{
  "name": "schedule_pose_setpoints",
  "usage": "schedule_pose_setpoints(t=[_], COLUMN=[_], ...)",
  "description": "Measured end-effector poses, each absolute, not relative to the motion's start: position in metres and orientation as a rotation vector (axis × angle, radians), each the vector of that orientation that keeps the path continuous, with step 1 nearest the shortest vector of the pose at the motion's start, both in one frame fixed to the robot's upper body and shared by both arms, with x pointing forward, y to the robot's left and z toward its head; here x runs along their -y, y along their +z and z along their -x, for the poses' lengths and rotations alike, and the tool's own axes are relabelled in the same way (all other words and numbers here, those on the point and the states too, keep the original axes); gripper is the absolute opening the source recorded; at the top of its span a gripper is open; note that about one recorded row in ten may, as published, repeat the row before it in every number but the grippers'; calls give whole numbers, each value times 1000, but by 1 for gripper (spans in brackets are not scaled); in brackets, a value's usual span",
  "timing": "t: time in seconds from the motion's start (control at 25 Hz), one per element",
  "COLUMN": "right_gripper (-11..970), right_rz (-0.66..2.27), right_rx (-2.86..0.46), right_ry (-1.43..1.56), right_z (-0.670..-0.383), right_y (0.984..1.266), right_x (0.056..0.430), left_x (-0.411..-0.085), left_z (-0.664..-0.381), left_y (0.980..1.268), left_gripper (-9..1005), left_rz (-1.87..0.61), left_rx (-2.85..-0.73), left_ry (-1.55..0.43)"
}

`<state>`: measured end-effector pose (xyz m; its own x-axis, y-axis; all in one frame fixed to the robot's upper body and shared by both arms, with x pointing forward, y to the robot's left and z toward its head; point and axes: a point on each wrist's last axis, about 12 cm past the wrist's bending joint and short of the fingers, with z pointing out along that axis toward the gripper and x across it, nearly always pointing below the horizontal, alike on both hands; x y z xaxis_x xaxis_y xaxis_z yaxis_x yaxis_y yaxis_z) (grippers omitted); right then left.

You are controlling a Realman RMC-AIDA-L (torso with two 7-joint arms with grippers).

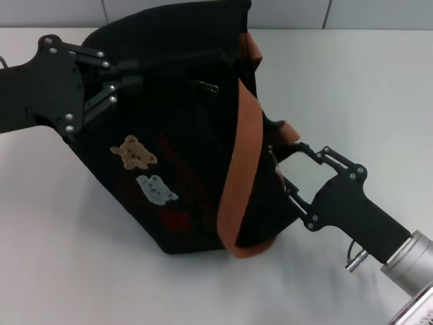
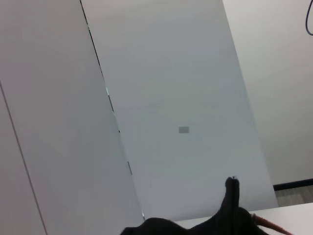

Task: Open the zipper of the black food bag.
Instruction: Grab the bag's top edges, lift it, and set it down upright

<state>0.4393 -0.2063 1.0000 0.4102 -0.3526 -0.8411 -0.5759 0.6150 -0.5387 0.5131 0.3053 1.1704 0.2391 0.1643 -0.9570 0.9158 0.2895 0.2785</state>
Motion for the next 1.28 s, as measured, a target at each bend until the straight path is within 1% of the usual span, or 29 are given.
schedule_pose_setpoints(t=[0.44,1.0,1.28], right_gripper=[518,519,518], right_rz=[986,930,865], right_rx=[-1147,-1158,-1168], right_ry=[133,86,35], right_z=[-442,-448,-456], right_y=[1002,1005,1010], right_x=[199,206,212], left_x=[-302,-301,-301], left_z=[-512,-512,-510], left_y=[1169,1168,1167], left_gripper=[92,92,92], left_rz=[-1181,-1187,-1193], left_rx=[-1224,-1215,-1209], left_ry=[-748,-763,-767])
